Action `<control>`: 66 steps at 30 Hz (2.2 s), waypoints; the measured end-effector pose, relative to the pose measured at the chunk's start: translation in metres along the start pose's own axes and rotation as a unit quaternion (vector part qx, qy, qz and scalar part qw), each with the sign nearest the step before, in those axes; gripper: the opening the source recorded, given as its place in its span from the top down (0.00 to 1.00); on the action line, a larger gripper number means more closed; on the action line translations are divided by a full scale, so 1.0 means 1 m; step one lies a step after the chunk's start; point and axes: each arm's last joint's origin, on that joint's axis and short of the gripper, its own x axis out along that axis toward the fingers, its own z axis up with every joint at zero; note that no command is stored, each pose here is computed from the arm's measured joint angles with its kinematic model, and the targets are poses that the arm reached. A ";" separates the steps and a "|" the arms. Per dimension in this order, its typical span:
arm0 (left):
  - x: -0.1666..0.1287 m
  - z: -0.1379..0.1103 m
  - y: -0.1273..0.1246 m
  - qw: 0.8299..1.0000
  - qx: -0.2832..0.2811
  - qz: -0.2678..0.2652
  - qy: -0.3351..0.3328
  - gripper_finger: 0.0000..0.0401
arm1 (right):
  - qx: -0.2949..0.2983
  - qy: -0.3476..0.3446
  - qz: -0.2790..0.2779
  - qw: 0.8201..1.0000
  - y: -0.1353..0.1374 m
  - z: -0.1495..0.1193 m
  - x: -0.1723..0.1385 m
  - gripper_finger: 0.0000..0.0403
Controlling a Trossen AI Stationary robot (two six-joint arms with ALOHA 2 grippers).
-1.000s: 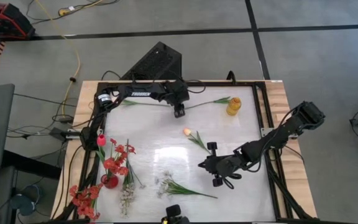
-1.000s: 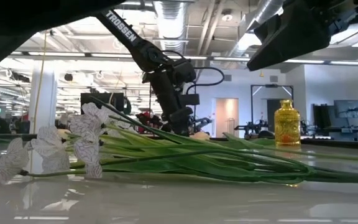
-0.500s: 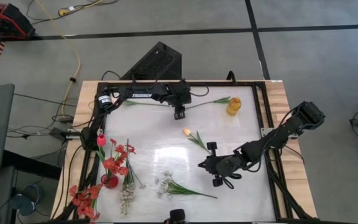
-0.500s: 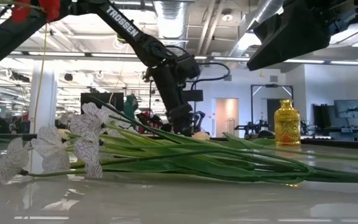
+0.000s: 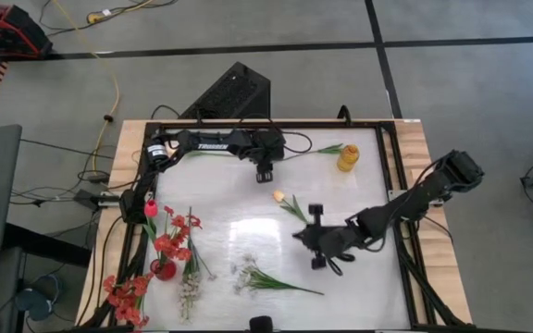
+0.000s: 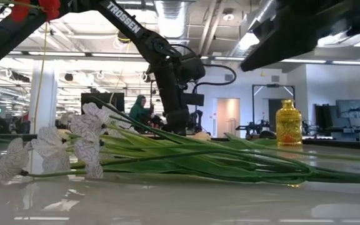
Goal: Sort flowers into vase by color
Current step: Put the red tulip into the red vase
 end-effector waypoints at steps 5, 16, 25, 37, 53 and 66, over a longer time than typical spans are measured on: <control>-0.016 0.003 0.008 0.999 -0.021 -0.011 -0.024 0.64 | -0.025 0.025 -0.061 0.998 -0.048 0.014 0.002 0.94; -0.058 -0.005 0.034 0.993 -0.084 -0.056 -0.065 0.64 | -0.030 0.170 -0.062 0.983 -0.227 0.011 0.005 0.73; -0.117 -0.002 0.033 0.988 -0.077 -0.062 -0.115 0.64 | -0.022 0.303 0.006 0.953 -0.313 -0.053 0.044 0.48; -0.139 -0.018 0.018 0.984 -0.071 -0.054 -0.152 0.64 | -0.036 0.415 0.100 0.904 -0.337 -0.088 0.089 0.54; -0.148 -0.053 0.003 0.975 -0.086 -0.015 -0.206 0.64 | -0.040 0.451 0.128 0.882 -0.331 -0.105 0.103 0.92; -0.145 -0.051 -0.011 0.969 -0.101 -0.054 -0.221 0.64 | -0.198 0.441 -0.120 0.867 -0.339 -0.041 0.082 0.96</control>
